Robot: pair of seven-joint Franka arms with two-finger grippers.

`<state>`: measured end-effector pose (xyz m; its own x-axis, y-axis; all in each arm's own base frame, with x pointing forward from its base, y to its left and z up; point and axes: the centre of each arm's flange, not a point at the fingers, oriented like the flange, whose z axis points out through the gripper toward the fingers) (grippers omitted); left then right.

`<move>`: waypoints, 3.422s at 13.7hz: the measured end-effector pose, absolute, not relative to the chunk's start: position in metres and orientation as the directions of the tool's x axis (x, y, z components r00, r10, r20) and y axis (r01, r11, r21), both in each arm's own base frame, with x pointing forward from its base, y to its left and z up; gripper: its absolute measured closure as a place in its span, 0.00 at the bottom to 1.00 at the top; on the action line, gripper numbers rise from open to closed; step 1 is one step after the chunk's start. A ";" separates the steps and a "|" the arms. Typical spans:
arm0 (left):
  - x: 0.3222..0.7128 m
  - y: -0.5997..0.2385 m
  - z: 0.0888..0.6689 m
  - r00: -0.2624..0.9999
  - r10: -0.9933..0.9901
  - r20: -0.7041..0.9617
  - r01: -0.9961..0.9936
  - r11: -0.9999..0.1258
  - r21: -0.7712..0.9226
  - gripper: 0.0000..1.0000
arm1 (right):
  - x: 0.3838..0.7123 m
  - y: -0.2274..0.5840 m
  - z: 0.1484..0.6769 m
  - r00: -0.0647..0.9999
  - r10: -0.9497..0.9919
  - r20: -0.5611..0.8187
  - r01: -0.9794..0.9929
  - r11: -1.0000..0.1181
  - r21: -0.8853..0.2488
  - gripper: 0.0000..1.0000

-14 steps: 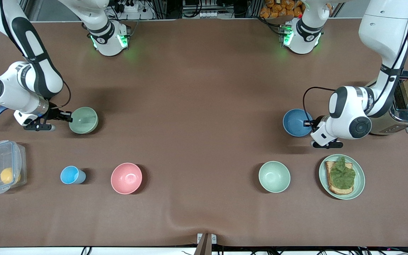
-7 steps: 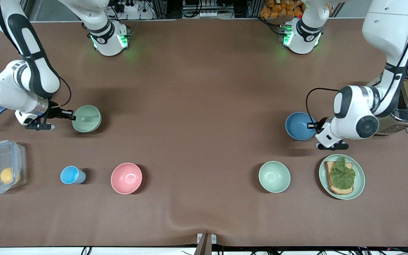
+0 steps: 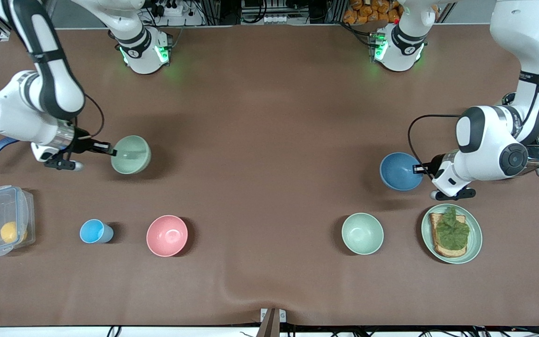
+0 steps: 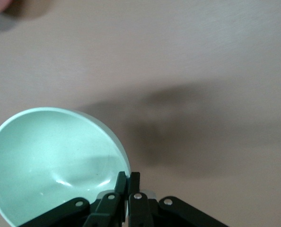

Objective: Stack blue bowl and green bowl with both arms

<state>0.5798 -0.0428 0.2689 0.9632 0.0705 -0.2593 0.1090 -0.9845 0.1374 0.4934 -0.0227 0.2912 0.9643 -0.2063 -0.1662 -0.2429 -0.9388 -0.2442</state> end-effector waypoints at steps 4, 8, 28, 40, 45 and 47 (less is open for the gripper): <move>0.576 -0.101 0.285 0.967 0.030 -0.254 0.080 -0.979 0.189 0.94 | 0.489 0.117 0.320 0.924 -0.342 -0.172 -0.373 -0.906 -0.201 0.96; 0.567 -0.137 0.303 0.963 0.042 -0.268 0.099 -0.974 0.204 0.94 | 0.459 0.249 0.317 0.890 -0.442 -0.115 -0.457 -0.863 -0.217 0.96; 0.568 -0.143 0.310 0.962 0.050 -0.267 0.112 -0.969 0.222 0.94 | 0.397 0.390 0.216 0.840 -0.535 -0.091 -0.541 -0.813 -0.214 0.96; 0.565 -0.154 0.311 0.962 0.039 -0.271 0.103 -0.969 0.225 0.94 | 0.492 0.358 0.285 0.619 -0.746 -0.244 -0.766 -0.642 0.020 0.00; 0.535 -0.229 0.317 0.938 0.057 -0.341 0.144 -0.961 0.236 0.94 | 0.512 0.326 0.240 0.360 -0.859 -0.365 -0.893 -0.431 0.134 0.00; 0.519 -0.262 0.318 0.927 0.058 -0.371 0.158 -0.957 0.244 0.94 | 0.514 0.316 0.204 0.266 -0.879 -0.397 -0.917 -0.358 0.179 0.00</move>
